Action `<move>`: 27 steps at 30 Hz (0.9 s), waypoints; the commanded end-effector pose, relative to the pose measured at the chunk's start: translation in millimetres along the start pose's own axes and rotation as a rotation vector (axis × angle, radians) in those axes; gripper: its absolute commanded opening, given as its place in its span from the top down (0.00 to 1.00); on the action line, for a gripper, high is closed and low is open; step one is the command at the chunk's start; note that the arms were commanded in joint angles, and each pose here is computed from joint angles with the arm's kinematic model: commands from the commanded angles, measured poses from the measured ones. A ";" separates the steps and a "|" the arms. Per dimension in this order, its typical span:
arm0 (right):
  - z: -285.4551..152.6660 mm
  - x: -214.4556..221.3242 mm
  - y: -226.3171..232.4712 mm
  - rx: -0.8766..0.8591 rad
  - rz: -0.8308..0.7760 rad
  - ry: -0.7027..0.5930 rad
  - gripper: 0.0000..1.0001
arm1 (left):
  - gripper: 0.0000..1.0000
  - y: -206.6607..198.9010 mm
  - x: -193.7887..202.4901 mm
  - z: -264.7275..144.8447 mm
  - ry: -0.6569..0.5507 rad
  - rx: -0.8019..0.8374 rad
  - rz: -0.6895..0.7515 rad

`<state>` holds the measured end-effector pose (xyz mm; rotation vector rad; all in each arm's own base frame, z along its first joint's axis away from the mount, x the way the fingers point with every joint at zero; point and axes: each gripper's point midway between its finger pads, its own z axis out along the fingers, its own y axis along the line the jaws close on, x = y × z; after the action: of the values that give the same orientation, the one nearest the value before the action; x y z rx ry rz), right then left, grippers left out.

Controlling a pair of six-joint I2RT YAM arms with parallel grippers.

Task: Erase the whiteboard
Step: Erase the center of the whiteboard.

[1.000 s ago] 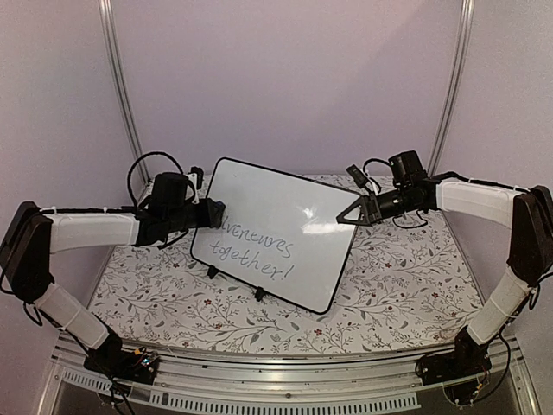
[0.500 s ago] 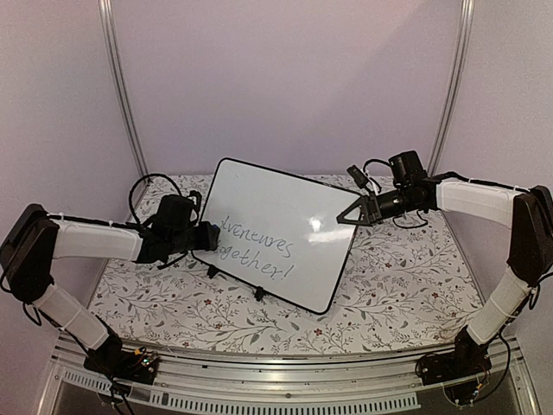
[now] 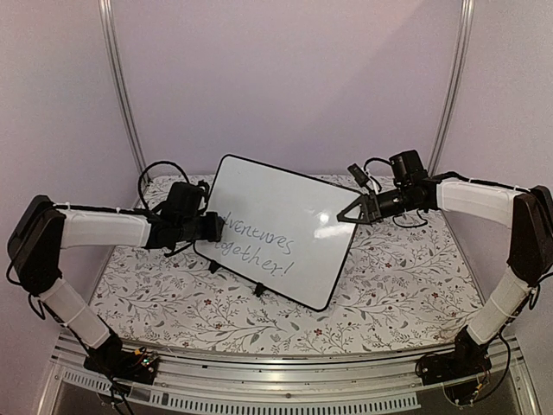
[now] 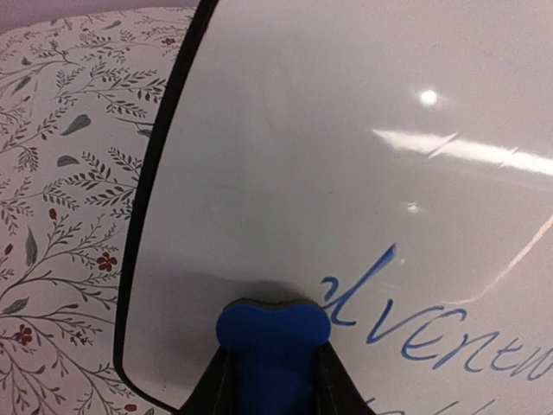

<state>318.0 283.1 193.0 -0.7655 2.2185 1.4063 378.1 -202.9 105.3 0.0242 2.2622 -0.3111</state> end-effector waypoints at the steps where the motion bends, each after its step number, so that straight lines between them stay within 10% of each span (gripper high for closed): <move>1: 9.5 11.9 9.6 -0.053 -0.015 0.042 1.00 | 1.00 -3.1 -25.9 13.4 -0.023 0.024 0.028; 27: 15.4 17.5 6.1 -0.058 -0.002 0.061 1.00 | 1.00 -5.5 33.6 -1.7 0.045 0.076 0.017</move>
<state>319.9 283.5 193.1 -0.7647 2.2137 1.3960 352.9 -197.8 77.3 0.0397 2.3024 -0.3752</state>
